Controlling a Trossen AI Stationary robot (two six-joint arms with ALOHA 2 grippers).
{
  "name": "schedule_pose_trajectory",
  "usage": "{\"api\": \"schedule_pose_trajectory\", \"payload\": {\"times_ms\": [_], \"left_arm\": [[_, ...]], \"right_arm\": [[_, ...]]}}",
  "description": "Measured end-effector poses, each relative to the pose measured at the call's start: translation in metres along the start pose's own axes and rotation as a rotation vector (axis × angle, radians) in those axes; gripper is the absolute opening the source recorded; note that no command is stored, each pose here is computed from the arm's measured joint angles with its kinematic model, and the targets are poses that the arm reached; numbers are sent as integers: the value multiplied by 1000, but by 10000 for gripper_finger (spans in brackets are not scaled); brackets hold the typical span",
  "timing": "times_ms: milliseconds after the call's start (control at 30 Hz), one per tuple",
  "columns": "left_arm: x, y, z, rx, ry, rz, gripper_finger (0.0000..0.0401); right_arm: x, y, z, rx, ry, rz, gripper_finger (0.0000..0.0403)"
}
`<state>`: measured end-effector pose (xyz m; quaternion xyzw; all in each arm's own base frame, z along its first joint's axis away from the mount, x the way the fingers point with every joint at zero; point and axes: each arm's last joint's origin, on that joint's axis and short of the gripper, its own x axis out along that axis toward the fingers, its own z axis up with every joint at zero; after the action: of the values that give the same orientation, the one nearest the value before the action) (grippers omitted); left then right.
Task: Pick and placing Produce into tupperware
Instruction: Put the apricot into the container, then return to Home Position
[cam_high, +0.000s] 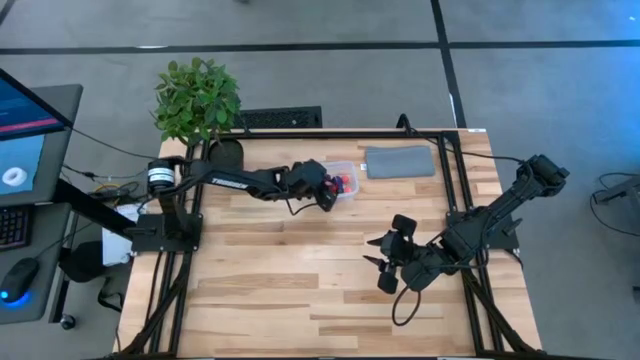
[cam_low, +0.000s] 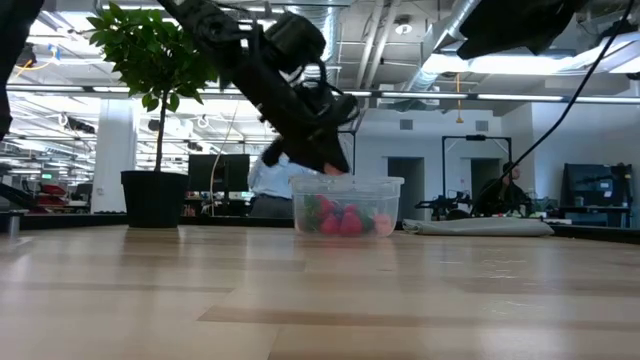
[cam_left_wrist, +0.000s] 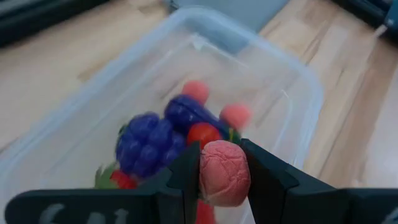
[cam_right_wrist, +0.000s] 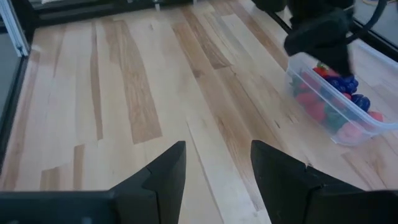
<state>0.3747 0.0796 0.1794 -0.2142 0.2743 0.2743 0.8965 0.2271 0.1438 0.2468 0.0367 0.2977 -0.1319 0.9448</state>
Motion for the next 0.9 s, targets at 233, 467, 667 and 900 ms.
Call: {"api": "schedule_pose_trajectory", "payload": {"times_ms": [233, 467, 667, 900], "left_arm": [[5, -1, 0, -9, -26, -10, 93], [4, -3, 3, 11, -61, -28, 128], [4, -3, 3, 11, -62, -28, 189], [4, -3, 3, 12, -62, -27, 246]], "right_arm": [[0, -1, -1, -4, 7, -4, 205], [0, 0, -1, -2, 6, -1, 205], [0, 0, -1, 1, 8, -2, 205], [0, 0, -1, 1, 8, -2, 205]]}}
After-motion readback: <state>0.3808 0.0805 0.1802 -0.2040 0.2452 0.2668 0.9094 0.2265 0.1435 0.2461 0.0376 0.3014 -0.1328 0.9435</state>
